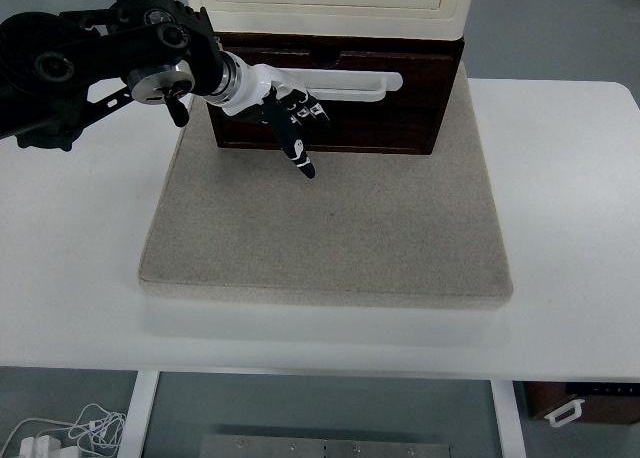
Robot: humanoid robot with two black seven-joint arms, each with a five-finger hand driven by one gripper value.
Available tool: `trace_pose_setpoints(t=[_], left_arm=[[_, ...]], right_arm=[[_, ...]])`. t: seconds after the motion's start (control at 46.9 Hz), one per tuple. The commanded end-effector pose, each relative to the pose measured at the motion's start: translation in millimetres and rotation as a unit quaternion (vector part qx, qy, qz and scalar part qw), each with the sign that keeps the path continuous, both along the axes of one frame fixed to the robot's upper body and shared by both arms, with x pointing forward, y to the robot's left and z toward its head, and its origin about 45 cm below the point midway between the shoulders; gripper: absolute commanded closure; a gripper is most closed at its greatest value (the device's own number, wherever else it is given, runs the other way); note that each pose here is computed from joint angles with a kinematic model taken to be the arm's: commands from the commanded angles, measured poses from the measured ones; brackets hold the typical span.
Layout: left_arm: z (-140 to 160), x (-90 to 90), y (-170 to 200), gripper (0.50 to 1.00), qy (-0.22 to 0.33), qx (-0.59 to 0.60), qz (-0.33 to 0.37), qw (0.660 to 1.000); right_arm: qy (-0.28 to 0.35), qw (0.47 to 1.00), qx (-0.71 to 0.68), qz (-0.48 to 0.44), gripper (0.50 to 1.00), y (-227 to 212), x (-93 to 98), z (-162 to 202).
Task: Close drawer under combined cabinet
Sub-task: 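Push the drawer front with the left hand toward the cabinet, then lift the left hand up and away from the closed drawer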
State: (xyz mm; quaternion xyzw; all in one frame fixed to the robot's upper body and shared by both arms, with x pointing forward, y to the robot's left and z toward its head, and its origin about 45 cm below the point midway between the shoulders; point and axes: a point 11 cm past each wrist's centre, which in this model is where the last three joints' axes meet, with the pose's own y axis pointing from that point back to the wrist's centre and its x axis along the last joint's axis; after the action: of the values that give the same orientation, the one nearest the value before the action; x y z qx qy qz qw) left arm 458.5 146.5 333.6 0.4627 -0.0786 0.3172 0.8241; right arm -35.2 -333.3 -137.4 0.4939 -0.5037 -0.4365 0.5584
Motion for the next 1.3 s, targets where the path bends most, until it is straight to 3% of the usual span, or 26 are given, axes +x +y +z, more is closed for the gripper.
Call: trace_pose_setpoints(t=[0.0, 0.405, 0.746, 1.002, 1.28], left_arm=[[2, 2.9, 3, 0.500, -0.003, -0.002, 0.006, 1.000], [9, 2.3, -1, 0.500, -0.002, -0.021, -0.001, 1.000], [53, -23.6, -42, 0.500, 0.007, -0.125, -0.131, 0.984], [132, -25.4, -45, 0.500, -0.050, -0.284, -0.162, 0.944], [248, -32.7, -13, 0.500, -0.170, -0.453, -0.164, 0.860]], right_arm=[[0.000, 1.000, 0.000, 0.000, 0.548, 0, 0.0, 0], [0.000, 1.000, 0.000, 0.000, 0.548, 0, 0.0, 0], [0.000, 1.000, 0.000, 0.000, 0.548, 0, 0.0, 0], [0.000, 1.000, 0.000, 0.000, 0.548, 0, 0.0, 0], [0.000, 1.000, 0.000, 0.000, 0.548, 0, 0.0, 0]])
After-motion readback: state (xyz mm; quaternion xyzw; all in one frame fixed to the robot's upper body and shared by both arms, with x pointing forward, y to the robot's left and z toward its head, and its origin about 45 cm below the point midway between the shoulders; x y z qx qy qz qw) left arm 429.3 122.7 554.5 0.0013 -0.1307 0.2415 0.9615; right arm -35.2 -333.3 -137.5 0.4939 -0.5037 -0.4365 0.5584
